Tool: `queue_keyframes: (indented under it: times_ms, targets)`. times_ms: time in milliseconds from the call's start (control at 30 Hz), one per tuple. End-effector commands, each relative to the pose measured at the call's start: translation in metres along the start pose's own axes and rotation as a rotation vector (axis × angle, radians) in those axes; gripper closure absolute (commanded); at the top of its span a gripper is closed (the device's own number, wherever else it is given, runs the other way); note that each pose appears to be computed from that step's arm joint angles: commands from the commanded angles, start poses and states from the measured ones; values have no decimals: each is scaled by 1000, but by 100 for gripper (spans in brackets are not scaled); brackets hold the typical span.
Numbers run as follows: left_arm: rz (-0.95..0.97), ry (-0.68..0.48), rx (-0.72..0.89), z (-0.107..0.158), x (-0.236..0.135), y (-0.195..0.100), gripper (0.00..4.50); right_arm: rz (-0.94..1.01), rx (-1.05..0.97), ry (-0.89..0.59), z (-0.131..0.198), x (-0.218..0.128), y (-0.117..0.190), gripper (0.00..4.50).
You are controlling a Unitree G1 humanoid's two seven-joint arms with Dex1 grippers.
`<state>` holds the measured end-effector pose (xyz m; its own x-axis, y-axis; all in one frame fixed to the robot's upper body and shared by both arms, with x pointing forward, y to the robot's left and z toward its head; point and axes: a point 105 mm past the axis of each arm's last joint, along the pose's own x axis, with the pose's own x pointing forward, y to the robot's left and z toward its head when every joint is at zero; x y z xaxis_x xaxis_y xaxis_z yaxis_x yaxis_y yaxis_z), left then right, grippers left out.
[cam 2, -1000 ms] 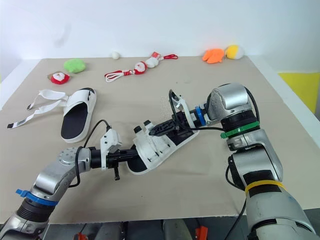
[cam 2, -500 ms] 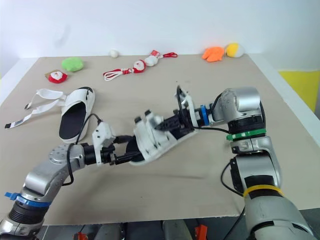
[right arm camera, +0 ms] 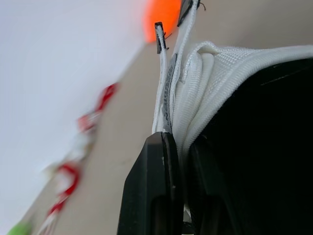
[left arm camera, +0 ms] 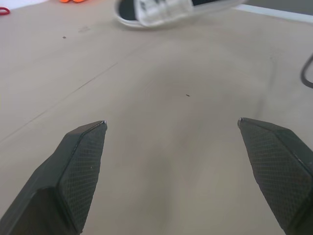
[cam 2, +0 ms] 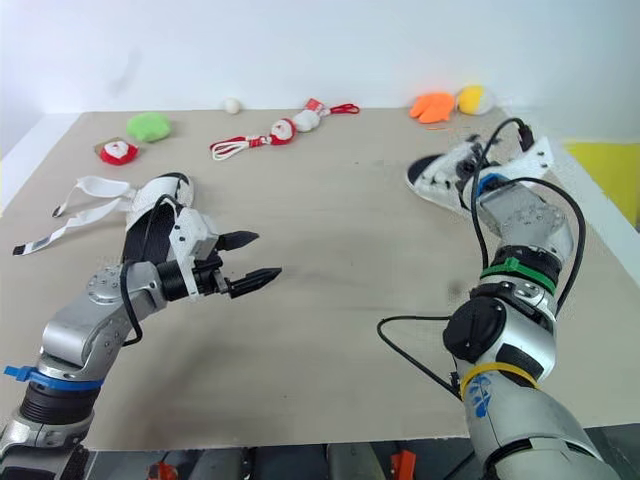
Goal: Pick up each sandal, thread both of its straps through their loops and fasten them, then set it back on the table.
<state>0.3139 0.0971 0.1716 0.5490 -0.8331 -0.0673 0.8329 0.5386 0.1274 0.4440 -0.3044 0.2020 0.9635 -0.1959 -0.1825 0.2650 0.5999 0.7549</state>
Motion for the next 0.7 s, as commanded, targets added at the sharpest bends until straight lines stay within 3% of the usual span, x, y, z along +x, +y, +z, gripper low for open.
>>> queue_keyframes:
  times_ms: [33, 233, 333, 500, 633, 700]
  targets:
    - [10, -34, 50, 11, -1, 5, 0, -104, 1, -82, 22, -5, -22, 297]
    - [56, -34, 82, 12, -5, 16, 0, -131, -55, -116, 37, -21, -30, 11]
    - [122, -18, 139, 11, -10, 28, 0, -51, -84, -155, 52, -35, -15, 4]
    - [397, -3, 287, 22, -35, 74, 0, 280, -319, -199, 66, -72, 42, 4]
    - [623, 85, 480, 29, -65, 107, 0, 696, -687, -140, 26, -109, 102, 4]
    - [720, 173, 598, 30, -81, 122, 0, 940, -952, -33, -19, -133, 120, 4]
